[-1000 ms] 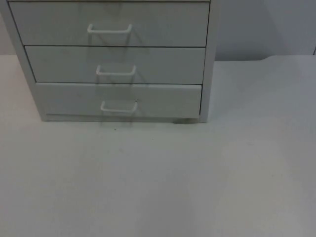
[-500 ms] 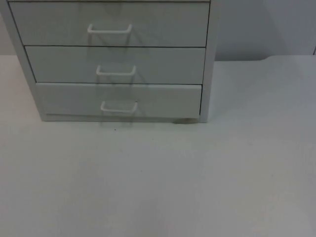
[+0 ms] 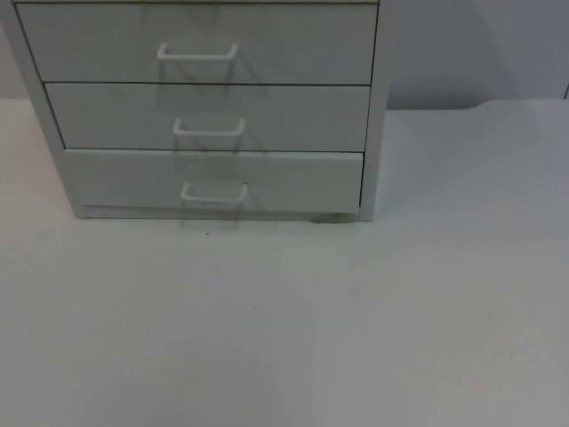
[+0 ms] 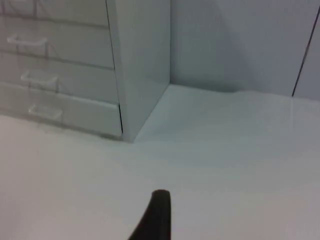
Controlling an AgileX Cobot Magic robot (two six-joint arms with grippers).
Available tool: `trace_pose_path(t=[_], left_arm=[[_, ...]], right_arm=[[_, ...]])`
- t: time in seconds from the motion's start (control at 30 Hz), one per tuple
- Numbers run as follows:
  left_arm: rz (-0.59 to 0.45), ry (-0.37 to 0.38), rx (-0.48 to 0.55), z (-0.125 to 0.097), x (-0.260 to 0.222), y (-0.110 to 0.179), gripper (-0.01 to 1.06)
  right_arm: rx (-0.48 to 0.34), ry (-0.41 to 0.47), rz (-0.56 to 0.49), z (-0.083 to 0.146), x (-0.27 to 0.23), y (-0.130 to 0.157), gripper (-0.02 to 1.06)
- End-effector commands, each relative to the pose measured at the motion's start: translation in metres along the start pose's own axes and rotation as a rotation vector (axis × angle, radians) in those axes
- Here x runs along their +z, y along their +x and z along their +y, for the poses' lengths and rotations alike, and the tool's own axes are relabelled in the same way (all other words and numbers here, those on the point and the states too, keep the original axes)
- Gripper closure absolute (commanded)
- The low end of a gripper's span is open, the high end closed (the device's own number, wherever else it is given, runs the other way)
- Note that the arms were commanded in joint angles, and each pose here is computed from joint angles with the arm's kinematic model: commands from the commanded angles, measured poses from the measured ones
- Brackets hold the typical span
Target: Open the drawer with the left hand, place the block into the drawer with the right hand, then close the drawer with the left hand.
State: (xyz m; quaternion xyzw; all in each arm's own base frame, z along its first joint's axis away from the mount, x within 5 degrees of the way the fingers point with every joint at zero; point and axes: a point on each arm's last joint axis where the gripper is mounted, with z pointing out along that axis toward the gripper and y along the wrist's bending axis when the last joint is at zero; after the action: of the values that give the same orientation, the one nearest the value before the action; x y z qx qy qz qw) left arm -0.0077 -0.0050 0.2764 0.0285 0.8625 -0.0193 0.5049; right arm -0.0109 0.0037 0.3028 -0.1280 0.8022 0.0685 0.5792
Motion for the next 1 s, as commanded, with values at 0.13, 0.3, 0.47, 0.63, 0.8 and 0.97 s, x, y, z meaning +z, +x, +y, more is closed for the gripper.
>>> trace_pose_path(t=[0.13, 0.3, 0.47, 0.63, 0.8, 0.97], left_arm=[[-0.019, 0.012, -0.015, -0.001, 0.003, 0.0, 1.05], [-0.019, 0.005, -0.018, 0.0, 0.003, 0.0, 1.05], [-0.019, 0.001, -0.016, 0.0, 0.003, 0.0, 1.05], [-0.019, 0.001, -0.016, 0.0, 0.003, 0.0, 1.05], [-0.019, 0.001, -0.016, 0.0, 0.003, 0.0, 1.05], [-0.019, 0.001, -0.016, 0.0, 0.003, 0.0, 1.05]], right_arm=[[-0.011, -0.006, 0.06, 0.0, 0.002, 0.008, 0.25], [-0.013, -0.003, 0.079, 0.0, 0.005, 0.011, 0.25], [-0.006, 0.007, 0.115, -0.001, 0.006, 0.016, 0.25], [0.026, 0.037, 0.152, -0.004, 0.009, 0.021, 0.25], [0.059, 0.07, 0.153, -0.006, 0.009, 0.021, 0.25], [0.059, 0.07, 0.153, -0.006, 0.009, 0.021, 0.25]])
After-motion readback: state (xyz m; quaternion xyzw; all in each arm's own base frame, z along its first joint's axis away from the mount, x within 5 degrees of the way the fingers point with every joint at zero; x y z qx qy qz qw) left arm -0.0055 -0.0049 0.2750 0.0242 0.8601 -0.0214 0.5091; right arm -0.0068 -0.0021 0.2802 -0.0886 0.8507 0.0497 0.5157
